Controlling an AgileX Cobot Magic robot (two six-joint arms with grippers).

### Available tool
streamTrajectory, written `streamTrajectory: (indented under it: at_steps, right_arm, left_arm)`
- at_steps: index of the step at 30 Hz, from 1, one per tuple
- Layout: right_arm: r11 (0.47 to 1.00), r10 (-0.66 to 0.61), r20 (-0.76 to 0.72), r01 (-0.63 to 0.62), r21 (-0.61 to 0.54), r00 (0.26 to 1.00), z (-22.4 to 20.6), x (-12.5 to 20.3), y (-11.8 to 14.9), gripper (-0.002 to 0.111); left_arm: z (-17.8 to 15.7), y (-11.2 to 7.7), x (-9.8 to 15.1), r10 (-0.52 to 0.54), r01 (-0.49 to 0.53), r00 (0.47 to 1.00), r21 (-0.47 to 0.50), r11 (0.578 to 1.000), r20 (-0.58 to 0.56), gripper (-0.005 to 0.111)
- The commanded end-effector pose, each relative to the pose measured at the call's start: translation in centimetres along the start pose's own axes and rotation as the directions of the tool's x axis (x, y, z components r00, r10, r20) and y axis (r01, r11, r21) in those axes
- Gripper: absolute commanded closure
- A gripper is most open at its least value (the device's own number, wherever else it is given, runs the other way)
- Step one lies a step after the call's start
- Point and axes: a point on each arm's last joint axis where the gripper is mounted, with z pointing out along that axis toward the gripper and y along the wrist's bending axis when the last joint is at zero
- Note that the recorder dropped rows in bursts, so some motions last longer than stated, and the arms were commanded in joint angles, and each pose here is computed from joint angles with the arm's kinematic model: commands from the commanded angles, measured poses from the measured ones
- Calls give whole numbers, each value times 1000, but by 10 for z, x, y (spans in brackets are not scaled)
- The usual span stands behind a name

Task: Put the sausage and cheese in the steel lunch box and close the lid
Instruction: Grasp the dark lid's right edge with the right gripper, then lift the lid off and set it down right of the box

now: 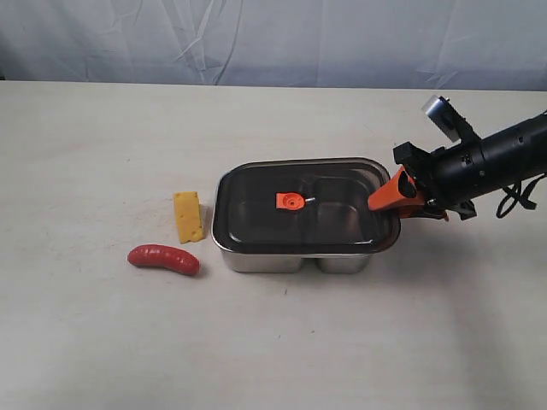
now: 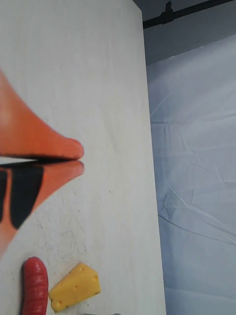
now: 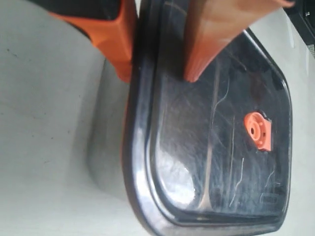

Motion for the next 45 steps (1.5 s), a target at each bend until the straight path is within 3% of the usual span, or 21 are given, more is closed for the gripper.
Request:
streamTrajectory:
  at_steps: [1, 18, 45]
  right_arm:
    - [996, -47, -7, 47, 70, 999, 0, 0, -6, 109]
    - [992, -57, 11, 55, 115, 998, -9, -3, -14, 109]
    - [996, -51, 86, 44, 73, 995, -29, -7, 9, 109]
  left_arm:
    - [0, 0, 1, 0, 0, 1000, 3, 1000, -1, 107]
    - [0, 0, 1, 0, 0, 1000, 3, 1000, -1, 107]
    - [0, 0, 1, 0, 0, 1000, 3, 1000, -1, 107]
